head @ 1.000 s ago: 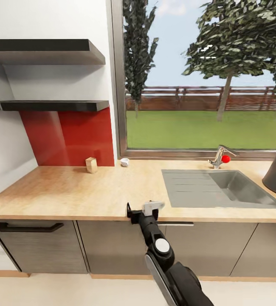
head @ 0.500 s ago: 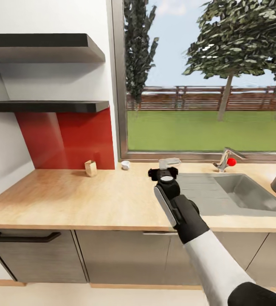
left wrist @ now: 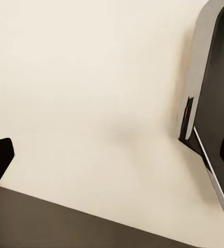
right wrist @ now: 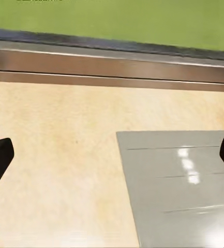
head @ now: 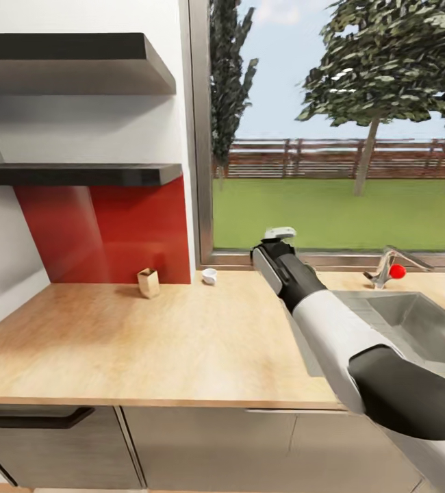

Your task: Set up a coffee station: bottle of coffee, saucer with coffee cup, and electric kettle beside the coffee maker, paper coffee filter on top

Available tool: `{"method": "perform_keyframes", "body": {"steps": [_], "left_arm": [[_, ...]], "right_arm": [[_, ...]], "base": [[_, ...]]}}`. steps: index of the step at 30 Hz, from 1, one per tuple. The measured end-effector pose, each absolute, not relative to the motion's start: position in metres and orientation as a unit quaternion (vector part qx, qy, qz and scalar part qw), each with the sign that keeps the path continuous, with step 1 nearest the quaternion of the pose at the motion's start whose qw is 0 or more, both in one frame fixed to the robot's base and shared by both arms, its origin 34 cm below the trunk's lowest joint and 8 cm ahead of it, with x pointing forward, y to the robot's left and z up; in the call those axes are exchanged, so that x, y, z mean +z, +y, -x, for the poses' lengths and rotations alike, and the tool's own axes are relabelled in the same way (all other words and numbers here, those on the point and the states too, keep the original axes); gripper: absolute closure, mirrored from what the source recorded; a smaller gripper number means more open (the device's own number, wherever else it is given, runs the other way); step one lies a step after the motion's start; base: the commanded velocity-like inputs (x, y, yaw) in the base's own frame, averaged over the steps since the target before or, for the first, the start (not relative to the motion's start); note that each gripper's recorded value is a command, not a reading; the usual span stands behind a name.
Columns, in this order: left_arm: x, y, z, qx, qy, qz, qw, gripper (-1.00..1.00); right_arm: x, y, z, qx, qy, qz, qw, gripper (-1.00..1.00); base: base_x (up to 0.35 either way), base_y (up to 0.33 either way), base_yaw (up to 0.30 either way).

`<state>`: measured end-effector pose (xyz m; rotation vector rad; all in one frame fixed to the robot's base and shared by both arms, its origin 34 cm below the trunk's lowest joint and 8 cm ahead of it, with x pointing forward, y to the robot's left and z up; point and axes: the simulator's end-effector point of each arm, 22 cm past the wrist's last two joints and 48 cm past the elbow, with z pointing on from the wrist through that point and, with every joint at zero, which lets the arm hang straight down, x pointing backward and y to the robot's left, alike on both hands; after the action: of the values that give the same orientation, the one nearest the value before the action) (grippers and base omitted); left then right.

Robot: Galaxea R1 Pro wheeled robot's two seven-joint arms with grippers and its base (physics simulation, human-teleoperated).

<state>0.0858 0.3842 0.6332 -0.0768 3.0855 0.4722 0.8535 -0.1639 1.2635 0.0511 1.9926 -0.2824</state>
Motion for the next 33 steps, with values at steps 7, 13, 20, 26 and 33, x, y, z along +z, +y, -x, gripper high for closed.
{"method": "perform_keyframes", "body": {"steps": [7,13,20,26,33], "left_arm": [[0.633,0.385,-0.083,0.153,0.988,0.026,0.004,-1.00],[0.633,0.384,-0.077,0.152,0.988,0.025,-0.003,-1.00],[0.634,0.383,-0.069,0.151,0.988,0.023,-0.012,-1.00],[0.634,0.383,-0.058,0.151,0.988,0.021,-0.024,-1.00],[0.636,0.384,-0.043,0.151,0.988,0.019,-0.040,-1.00]], "right_arm": [[1.291,-0.157,-0.858,-0.095,0.830,-0.029,0.548,-1.00],[1.292,-0.154,-0.858,-0.088,0.831,-0.030,0.549,-1.00],[1.277,-0.157,-0.858,-0.092,0.839,-0.030,0.536,-1.00],[1.246,-0.165,-0.856,-0.105,0.856,-0.030,0.506,-1.00],[1.236,-0.168,-0.855,-0.110,0.861,-0.029,0.495,-1.00]], "base": [[0.309,0.185,0.000],[0.291,0.221,0.000],[0.264,0.236,0.000],[0.168,0.128,0.000],[0.017,0.010,0.000]]}}
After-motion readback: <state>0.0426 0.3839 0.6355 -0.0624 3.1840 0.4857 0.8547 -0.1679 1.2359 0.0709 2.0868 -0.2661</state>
